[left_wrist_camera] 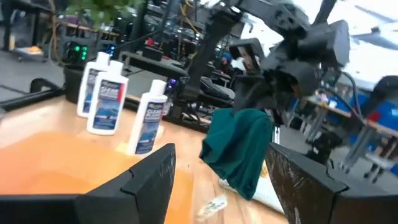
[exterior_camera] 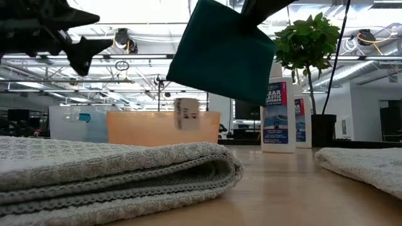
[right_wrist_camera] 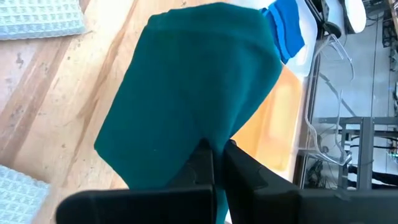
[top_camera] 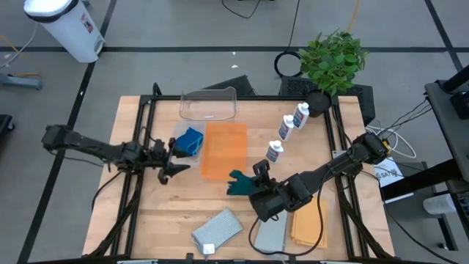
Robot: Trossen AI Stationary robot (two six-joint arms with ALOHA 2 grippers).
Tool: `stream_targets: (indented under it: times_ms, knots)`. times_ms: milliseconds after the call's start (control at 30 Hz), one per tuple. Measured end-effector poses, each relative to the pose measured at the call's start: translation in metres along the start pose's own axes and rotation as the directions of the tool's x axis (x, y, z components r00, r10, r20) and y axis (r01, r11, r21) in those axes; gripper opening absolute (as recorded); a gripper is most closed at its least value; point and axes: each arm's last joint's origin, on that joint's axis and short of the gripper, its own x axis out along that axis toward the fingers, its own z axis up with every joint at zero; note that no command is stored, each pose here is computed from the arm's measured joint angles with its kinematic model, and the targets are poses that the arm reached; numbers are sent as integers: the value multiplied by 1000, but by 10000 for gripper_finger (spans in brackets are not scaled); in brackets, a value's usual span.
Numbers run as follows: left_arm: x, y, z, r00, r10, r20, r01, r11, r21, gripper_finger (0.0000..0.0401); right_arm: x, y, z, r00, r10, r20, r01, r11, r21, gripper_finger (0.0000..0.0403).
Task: Pick & Place Kitchen Items
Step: Put the green towel into the orange bin
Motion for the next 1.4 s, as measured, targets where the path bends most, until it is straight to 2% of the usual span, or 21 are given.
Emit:
stream_targets:
  times_ms: [233,533,867,1033,1233,1400]
  knots:
    - [39,-16,2,990,-6,-141,23,993,113,255,0,0,0,1000,-3,-1,3,1000,2,0]
    - [101,-43,7,975,-31,-219,89,961,261,255,0,0,0,1000,-4,-2,5,1000,2,0]
    - [150,-56,-3,963,-22,-270,111,942,318,255,0,0,0,1000,-6,3,6,1000,6,0]
    - [165,-59,-7,953,-67,-295,171,924,343,255,0,-1,1,1000,-7,12,7,1000,11,0]
    - [172,-52,2,964,-40,-263,133,927,349,255,1,0,1,1000,-4,13,4,1000,9,0]
    - [173,-46,8,968,-42,-247,133,922,365,255,9,7,-5,1000,2,-11,-2,999,-39,0]
